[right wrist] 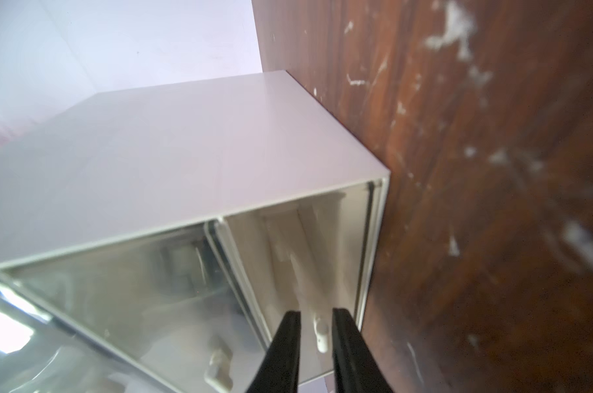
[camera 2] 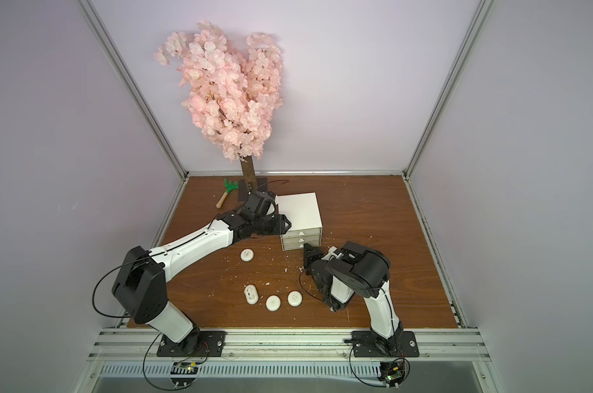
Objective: Put the bluetooth earphones in the drawer according to color
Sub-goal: Open the drawer in the storage box.
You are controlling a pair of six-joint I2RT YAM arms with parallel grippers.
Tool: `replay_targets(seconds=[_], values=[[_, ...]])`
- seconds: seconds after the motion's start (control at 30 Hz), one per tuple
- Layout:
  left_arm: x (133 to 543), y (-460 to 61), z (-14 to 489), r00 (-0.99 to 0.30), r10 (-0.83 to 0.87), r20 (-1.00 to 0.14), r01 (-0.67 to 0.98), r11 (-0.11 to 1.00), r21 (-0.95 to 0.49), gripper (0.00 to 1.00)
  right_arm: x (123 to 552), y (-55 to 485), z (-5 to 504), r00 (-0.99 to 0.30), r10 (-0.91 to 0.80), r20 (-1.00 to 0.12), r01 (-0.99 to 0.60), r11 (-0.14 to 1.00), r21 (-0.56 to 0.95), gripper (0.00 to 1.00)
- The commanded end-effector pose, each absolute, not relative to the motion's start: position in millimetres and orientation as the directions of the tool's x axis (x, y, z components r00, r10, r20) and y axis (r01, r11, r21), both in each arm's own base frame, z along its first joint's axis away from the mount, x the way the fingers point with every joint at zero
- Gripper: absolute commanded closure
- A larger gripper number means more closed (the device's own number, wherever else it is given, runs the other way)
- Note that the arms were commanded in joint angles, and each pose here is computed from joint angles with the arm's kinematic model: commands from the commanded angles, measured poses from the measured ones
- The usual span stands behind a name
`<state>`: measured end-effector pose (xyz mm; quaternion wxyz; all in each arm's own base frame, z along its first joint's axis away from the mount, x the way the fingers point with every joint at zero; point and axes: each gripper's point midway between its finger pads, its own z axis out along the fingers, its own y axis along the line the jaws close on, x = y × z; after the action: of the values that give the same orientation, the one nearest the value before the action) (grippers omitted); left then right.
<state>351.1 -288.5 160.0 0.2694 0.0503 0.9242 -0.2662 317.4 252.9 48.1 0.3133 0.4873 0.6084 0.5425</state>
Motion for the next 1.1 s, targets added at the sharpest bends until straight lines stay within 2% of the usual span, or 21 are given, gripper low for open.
replay_targets(seconds=[0.0,0.47,1.07], values=[[335.9,-297.6,134.5,-0.887,0.013,-0.462,0.249,0.855,-0.454,0.46,322.0,245.2,35.3,-0.307,0.944,0.12,0.275,-0.033,0.961,0.77],[335.8,-297.5,134.7,-0.887,0.015,-0.462,0.25,0.856,-0.453,0.46,327.2,261.2,36.7,-0.349,0.929,0.125,0.297,-0.016,0.955,0.78],[332.1,-294.6,134.8,-0.888,0.013,-0.459,0.247,0.857,-0.453,0.46,331.4,258.1,30.3,-0.341,0.932,0.126,0.315,-0.013,0.949,0.93]])
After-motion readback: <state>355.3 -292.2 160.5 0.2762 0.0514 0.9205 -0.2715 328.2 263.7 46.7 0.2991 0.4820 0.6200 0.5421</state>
